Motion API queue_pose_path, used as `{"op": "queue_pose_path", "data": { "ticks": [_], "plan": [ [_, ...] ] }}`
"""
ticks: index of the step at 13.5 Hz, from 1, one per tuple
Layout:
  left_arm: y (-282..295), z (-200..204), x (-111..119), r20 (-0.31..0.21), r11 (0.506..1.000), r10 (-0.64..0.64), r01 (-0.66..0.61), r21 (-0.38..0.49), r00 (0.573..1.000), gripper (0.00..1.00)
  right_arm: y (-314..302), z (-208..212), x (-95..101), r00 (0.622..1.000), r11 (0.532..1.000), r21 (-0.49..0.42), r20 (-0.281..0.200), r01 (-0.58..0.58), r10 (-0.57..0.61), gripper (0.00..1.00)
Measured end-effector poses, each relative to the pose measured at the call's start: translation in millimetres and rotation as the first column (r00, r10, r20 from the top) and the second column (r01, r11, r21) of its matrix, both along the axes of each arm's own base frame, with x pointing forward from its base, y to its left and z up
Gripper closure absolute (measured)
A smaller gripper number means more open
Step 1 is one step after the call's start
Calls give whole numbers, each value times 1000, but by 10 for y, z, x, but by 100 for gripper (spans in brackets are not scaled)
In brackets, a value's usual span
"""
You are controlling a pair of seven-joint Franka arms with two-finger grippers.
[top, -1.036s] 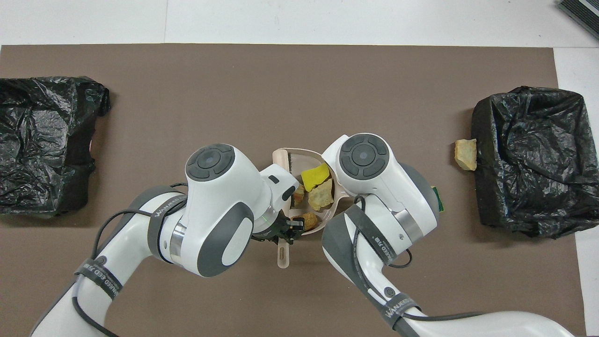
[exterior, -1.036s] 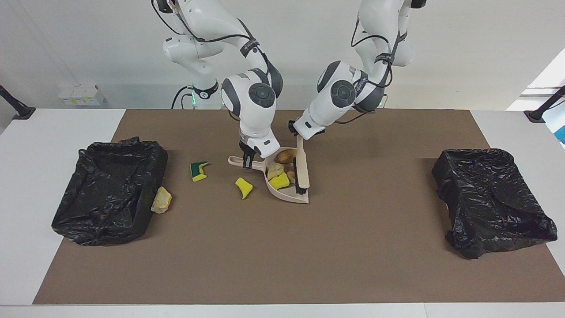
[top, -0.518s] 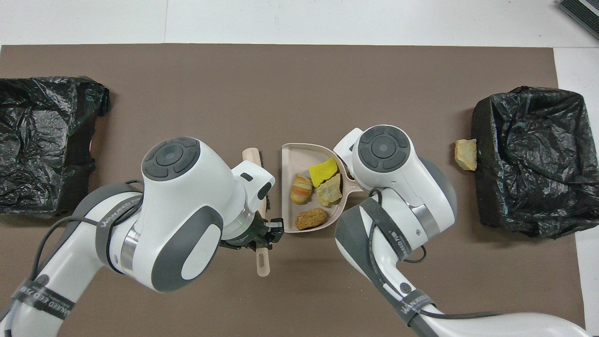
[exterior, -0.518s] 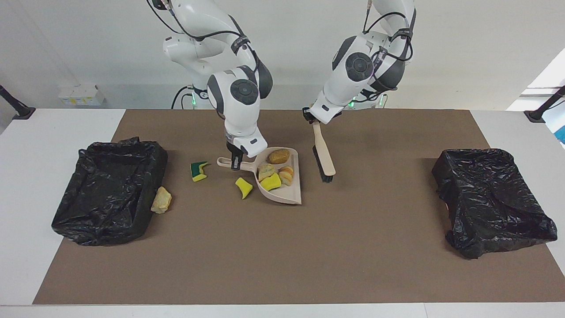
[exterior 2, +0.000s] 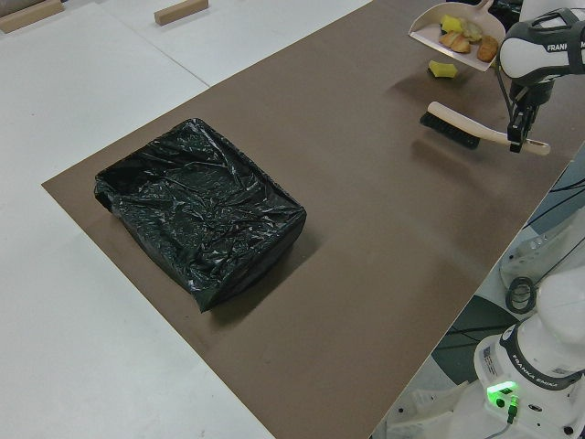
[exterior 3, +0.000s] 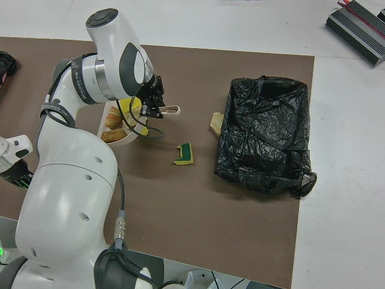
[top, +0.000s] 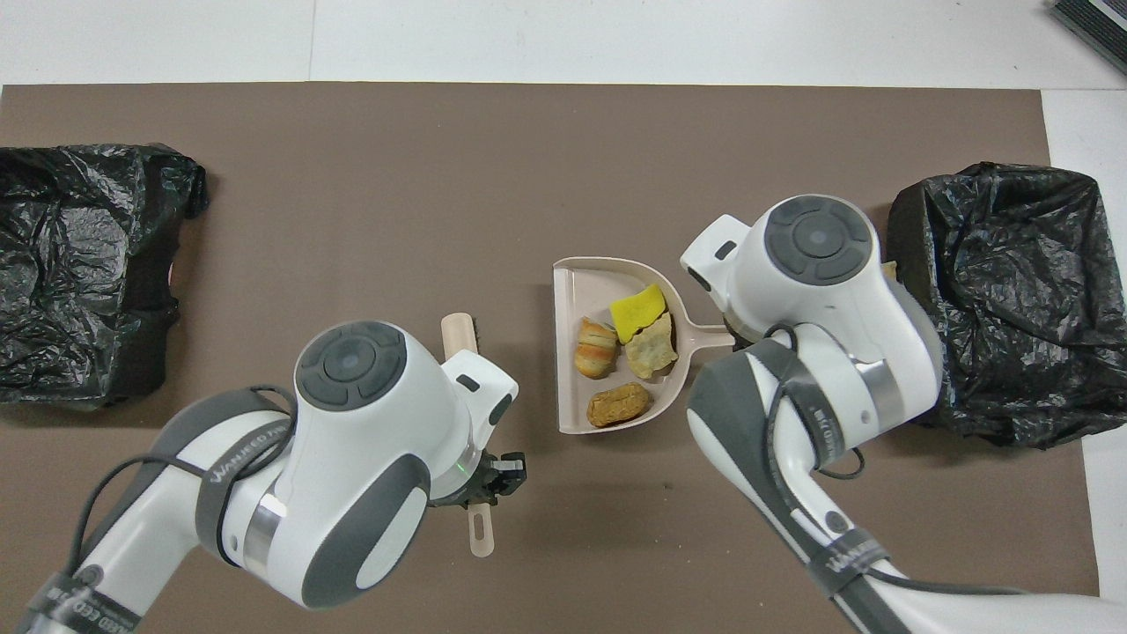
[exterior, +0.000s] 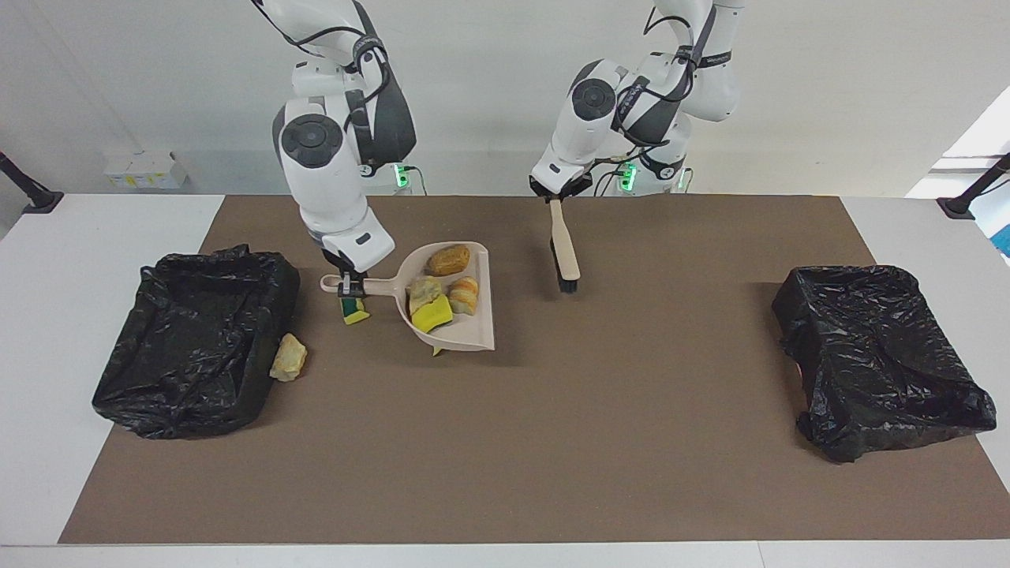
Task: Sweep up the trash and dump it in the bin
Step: 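Lift the dustpan with the right gripper while the left gripper withdraws, then tip the dustpan over the black bag with the right gripper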
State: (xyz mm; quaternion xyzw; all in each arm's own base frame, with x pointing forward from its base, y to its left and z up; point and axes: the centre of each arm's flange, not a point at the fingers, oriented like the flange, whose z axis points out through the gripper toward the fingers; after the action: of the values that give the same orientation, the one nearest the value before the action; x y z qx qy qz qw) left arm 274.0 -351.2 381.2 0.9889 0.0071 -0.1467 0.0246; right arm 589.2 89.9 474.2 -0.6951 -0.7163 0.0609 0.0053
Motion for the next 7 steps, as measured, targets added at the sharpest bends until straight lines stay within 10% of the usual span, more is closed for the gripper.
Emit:
{"op": "queue_pose_path", "data": {
  "ticks": [3, 7],
  "plan": [
    [-194, -298, -511, 44, 1000, -9, 8, 23, 999, 74, -543, 301, 78, 999, 1000, 7, 23, 23, -23, 69],
    [-183, -390, -611, 39, 999, -18, 16, 38, 999, 74, -1407, 694, -3, 998, 998, 2, 26, 64, -64, 69]
  ]
}}
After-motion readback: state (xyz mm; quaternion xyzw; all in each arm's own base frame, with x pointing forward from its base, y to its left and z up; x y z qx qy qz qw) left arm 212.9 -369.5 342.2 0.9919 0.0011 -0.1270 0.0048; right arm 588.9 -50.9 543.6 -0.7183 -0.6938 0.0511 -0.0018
